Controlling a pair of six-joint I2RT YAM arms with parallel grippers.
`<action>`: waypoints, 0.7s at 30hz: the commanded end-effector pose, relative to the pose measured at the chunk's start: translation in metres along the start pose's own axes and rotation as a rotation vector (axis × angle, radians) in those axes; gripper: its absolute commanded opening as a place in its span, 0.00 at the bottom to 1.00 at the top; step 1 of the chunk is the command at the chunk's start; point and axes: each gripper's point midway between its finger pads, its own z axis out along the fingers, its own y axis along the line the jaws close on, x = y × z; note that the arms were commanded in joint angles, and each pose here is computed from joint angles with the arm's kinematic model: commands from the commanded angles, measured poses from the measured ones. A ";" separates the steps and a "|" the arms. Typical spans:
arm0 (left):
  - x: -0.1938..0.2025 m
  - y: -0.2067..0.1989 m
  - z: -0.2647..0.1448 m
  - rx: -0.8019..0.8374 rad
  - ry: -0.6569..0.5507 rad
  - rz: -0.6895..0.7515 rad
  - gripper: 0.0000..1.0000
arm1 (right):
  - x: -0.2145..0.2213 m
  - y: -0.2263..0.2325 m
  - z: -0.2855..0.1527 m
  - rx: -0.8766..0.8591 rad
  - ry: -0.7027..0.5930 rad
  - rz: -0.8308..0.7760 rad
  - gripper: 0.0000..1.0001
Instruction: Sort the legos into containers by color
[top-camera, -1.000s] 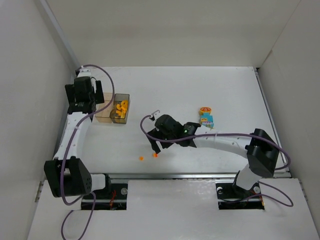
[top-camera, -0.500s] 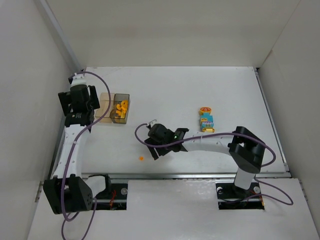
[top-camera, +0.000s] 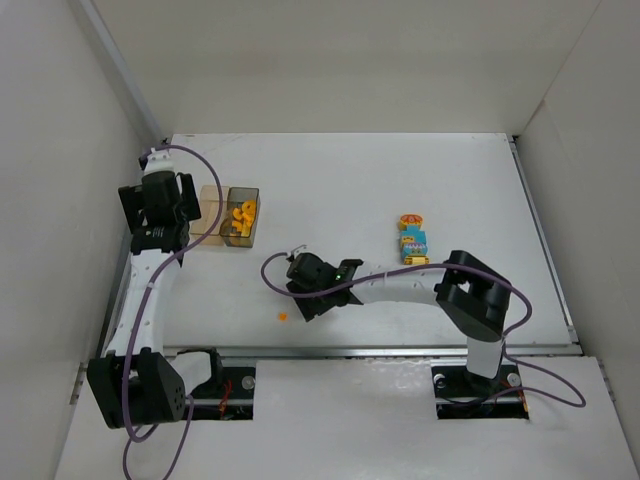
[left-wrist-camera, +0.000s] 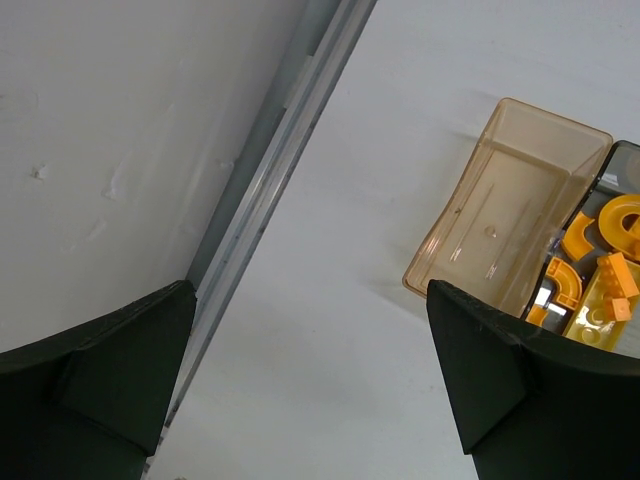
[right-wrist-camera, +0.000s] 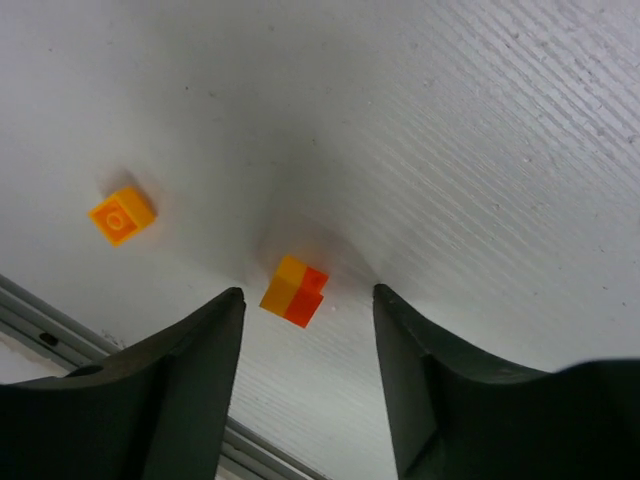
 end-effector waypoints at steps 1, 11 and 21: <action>-0.007 0.002 -0.003 0.001 -0.042 -0.030 1.00 | -0.019 0.014 -0.001 -0.026 -0.047 0.013 0.58; -0.007 0.002 -0.003 0.001 -0.042 -0.030 1.00 | -0.018 0.013 0.000 -0.020 -0.037 0.002 0.02; -0.007 0.011 -0.002 -0.061 -0.052 -0.063 1.00 | -0.193 0.063 -0.055 -0.028 -0.443 -0.139 0.00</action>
